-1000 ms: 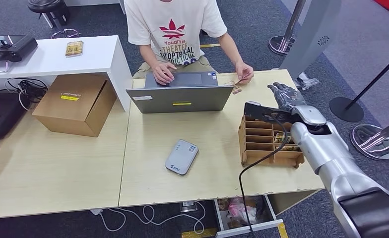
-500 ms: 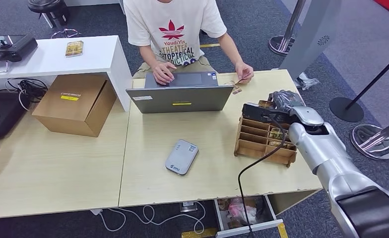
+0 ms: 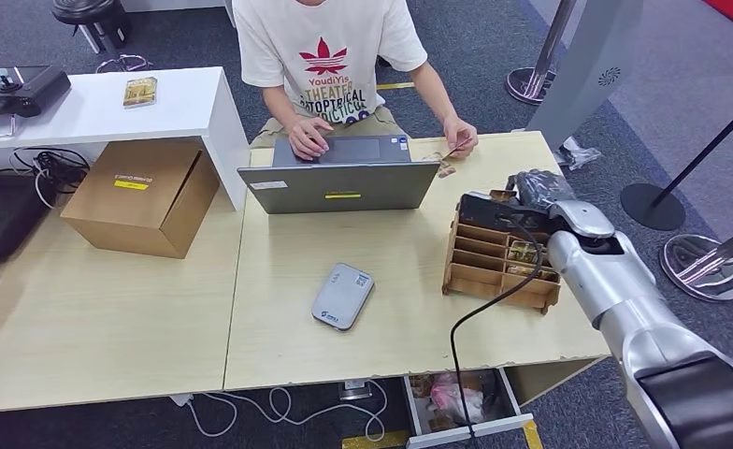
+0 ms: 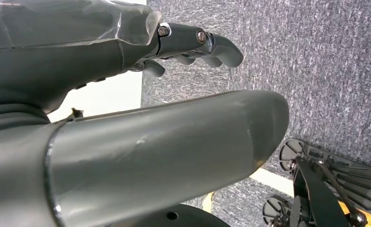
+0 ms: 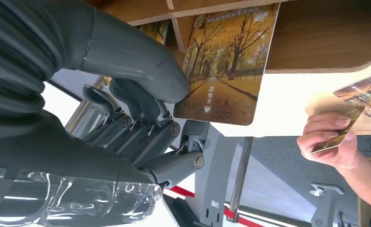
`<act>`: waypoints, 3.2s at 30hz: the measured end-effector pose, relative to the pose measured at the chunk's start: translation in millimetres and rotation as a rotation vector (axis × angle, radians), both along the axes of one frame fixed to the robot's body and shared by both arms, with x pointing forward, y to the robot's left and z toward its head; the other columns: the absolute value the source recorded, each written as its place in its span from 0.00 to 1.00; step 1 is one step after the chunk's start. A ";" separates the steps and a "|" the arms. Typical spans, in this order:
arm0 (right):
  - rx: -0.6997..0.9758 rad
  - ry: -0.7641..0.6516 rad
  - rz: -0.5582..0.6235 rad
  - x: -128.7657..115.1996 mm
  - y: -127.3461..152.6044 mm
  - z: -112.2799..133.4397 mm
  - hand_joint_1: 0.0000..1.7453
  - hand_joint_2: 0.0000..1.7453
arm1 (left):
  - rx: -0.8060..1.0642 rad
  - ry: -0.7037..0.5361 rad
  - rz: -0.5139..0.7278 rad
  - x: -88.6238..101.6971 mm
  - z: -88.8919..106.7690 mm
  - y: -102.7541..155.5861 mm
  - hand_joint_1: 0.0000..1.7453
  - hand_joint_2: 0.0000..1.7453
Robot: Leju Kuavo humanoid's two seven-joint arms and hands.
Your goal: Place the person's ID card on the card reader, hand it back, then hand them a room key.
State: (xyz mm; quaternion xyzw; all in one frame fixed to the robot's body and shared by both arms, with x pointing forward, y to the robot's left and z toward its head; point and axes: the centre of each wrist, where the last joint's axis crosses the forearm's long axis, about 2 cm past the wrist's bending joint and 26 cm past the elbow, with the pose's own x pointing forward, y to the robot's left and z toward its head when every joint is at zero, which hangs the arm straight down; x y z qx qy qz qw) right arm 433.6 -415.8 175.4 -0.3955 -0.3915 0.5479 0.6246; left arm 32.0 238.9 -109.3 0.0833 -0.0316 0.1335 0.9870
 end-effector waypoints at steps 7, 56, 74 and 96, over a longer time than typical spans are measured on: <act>0.001 -0.004 -0.001 0.4 -0.6 1.1 1.00 1.00 | 0.001 0.003 0.005 0.1 -0.1 1.1 0.00 0.00; -0.002 -0.582 0.013 35.3 58.2 80.6 1.00 1.00 | -0.021 -0.019 -0.035 8.5 0.9 -1.3 0.00 0.00; 0.177 -0.640 0.121 39.7 153.7 77.7 1.00 1.00 | -0.013 -0.014 -0.065 12.2 1.1 0.3 0.00 0.00; 0.206 -0.584 0.137 42.6 178.7 72.4 0.00 1.00 | -0.004 0.015 -0.045 12.4 1.5 -1.6 0.00 0.00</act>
